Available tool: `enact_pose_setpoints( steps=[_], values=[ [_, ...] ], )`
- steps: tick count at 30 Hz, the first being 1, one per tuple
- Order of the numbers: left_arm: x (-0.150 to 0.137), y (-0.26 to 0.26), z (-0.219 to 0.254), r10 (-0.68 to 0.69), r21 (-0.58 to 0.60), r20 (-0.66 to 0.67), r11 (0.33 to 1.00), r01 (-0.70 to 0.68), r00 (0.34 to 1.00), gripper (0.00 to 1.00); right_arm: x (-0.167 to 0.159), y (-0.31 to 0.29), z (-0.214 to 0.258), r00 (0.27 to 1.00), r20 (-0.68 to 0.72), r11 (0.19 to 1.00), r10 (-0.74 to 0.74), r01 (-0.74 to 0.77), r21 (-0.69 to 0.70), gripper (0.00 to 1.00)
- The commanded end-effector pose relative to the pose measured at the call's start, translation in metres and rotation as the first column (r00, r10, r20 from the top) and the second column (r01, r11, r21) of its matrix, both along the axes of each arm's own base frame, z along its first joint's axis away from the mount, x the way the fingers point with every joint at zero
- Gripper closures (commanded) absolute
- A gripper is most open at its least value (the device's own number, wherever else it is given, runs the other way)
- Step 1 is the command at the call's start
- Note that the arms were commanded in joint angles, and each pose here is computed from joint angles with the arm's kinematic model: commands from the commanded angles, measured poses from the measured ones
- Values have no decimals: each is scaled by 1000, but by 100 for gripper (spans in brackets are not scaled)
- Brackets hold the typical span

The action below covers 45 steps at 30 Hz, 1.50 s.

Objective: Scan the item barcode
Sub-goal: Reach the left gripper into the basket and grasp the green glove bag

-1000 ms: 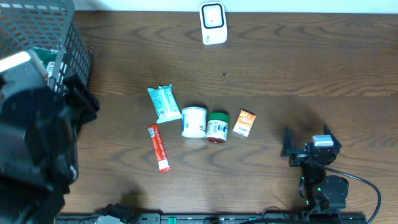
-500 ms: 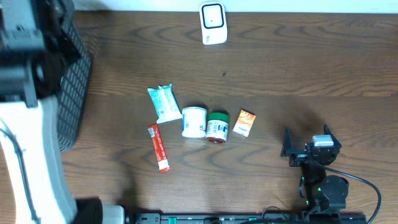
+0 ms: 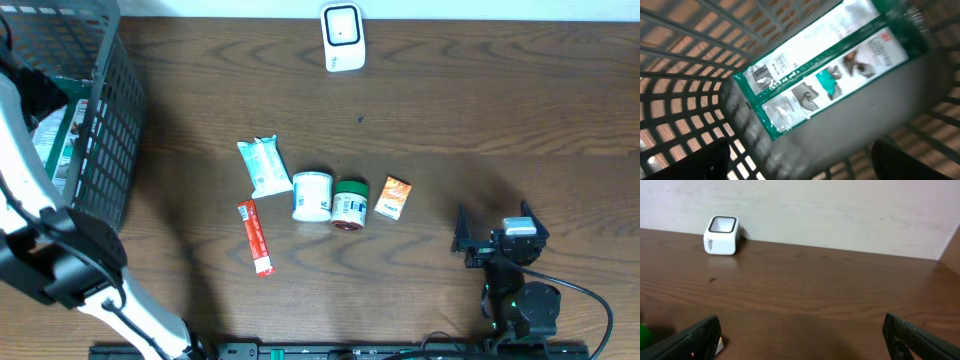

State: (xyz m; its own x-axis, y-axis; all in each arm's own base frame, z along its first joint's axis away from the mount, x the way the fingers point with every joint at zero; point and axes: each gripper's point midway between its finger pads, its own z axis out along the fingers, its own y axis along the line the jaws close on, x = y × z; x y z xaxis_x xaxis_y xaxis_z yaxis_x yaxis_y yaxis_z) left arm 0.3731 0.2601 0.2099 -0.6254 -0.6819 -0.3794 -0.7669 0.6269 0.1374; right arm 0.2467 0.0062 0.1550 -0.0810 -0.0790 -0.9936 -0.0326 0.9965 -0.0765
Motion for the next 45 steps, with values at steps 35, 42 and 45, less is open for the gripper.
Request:
enact_pose_setpoints(
  steps=[35, 42, 45],
  values=[
    [52, -42, -105, -162, -528, 157, 820, 221, 974, 7, 0, -4, -1, 1000, -4, 1000, -16, 15, -6, 1],
    [36, 28, -80, -249, -149, -2, 958, 246, 969, 7, 0, -4, -1, 1000, -4, 1000, -16, 15, -6, 1],
    [37, 35, -102, -322, -129, -28, 940, 316, 946, 27, 0, -4, -1, 1000, -4, 1000, -16, 15, -6, 1]
  ],
)
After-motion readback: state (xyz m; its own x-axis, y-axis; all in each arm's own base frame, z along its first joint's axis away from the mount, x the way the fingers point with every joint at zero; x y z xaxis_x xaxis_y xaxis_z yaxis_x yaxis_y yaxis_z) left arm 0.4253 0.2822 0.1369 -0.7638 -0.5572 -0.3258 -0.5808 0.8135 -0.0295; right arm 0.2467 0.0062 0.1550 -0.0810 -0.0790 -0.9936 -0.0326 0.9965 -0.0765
